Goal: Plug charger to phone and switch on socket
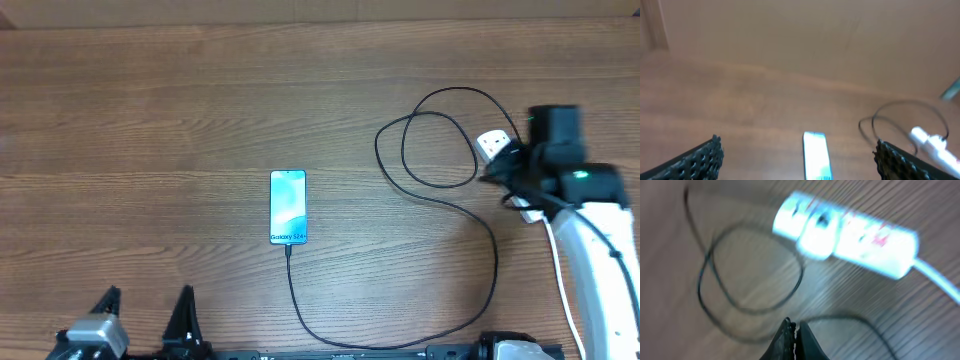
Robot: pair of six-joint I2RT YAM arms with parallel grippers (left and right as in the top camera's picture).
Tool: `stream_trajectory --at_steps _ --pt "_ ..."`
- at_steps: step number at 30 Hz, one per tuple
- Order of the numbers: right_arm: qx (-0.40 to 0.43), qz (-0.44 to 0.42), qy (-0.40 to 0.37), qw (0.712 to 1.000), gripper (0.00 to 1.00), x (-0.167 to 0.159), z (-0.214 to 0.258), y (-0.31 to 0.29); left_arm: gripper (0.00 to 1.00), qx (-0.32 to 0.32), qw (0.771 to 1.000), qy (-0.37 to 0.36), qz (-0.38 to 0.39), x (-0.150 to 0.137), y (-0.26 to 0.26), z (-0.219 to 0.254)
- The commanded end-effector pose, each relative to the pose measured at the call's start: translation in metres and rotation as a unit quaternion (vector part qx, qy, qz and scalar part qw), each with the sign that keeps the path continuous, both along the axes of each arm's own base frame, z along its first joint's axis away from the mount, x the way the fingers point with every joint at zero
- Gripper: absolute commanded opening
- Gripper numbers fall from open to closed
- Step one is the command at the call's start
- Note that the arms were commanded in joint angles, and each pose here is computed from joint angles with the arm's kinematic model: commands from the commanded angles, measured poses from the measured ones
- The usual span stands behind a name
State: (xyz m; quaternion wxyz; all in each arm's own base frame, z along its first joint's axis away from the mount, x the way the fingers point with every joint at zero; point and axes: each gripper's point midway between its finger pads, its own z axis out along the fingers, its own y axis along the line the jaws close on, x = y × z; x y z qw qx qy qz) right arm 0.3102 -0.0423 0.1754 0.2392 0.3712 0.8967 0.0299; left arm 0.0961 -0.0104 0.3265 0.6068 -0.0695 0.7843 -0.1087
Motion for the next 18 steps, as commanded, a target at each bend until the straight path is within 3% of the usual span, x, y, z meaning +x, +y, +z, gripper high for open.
stream_trajectory --at_steps 1,6,18 --pt "0.009 -0.037 -0.007 0.999 0.04 0.011 0.013 -0.033 1.00 -0.001 0.999 0.051 0.008 -0.010 0.002 -0.026" --pt "0.032 -0.046 0.030 0.998 0.04 0.023 0.010 -0.065 1.00 -0.013 0.995 0.104 -0.003 -0.020 -0.002 -0.049" --pt "0.071 -0.041 0.174 0.981 0.04 0.053 -0.068 -0.092 1.00 -0.015 0.997 0.077 -0.003 -0.030 -0.002 -0.047"
